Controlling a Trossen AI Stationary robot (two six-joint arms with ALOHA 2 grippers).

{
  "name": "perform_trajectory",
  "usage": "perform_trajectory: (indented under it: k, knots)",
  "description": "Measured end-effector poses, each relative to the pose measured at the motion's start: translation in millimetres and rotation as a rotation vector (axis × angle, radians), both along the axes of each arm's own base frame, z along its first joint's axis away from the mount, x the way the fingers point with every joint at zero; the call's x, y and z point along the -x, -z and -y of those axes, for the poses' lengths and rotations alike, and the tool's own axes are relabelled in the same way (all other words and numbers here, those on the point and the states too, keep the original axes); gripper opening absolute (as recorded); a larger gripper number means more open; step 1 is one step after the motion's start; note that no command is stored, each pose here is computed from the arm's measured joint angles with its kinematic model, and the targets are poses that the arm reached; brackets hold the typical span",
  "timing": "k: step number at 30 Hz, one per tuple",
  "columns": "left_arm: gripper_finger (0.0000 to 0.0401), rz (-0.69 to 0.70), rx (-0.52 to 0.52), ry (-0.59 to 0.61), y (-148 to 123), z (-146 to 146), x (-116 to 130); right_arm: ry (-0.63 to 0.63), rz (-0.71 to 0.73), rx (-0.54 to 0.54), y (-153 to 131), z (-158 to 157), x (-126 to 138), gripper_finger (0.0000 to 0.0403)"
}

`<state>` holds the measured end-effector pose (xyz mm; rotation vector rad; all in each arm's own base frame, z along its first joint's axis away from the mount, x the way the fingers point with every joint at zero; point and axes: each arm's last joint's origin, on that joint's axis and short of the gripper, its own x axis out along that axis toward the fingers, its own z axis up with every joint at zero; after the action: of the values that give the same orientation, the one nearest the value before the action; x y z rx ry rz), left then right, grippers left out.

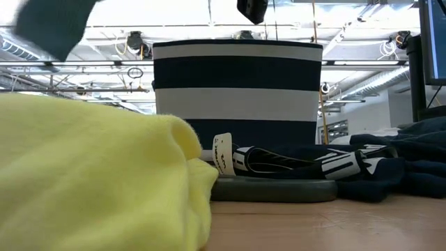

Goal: Pick & Place Cloths
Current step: Put the light blue sock into the transparent bin

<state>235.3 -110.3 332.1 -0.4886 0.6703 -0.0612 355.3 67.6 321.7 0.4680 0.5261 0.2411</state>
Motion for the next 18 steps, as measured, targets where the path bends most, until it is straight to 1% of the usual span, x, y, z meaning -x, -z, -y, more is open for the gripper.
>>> perform_trajectory:
  k: [3, 5, 8, 10, 12, 15, 18]
  knots:
    - [0.001, -0.009, 0.117, -0.006, -10.3, 0.6, 15.0, -0.004, 0.005, 0.009, -0.2, 0.2, 0.0, 0.0142]
    - [0.001, -0.007, 0.215, -0.005, -18.0, 1.7, 24.1, -0.007, 0.007, 0.016, -0.2, 0.2, 0.0, 0.0143]
    - [0.001, -0.043, 0.356, 0.003, -25.6, 6.5, 38.0, -0.007, 0.009, 0.019, -0.2, 0.4, 0.0, 0.0143]
    - [0.001, -0.091, 0.435, 0.002, -27.4, 10.7, 46.1, -0.007, 0.01, 0.023, -0.2, 1.0, -0.2, 0.0143]
    - [0.001, -0.175, 0.501, -0.003, -25.7, 16.3, 54.9, -0.008, 0.011, 0.026, -0.2, 1.0, -0.1, 0.0143]
    - [0.001, -0.333, 0.544, -0.038, -17.8, 25.5, 68.4, -0.012, 0.015, 0.035, -0.2, 1.0, -0.2, 0.0143]
    - [0.001, -0.485, 0.537, -0.101, -7.1, 34.3, 81.1, -0.014, 0.017, 0.039, -0.2, 1.0, -0.2, 0.0143]
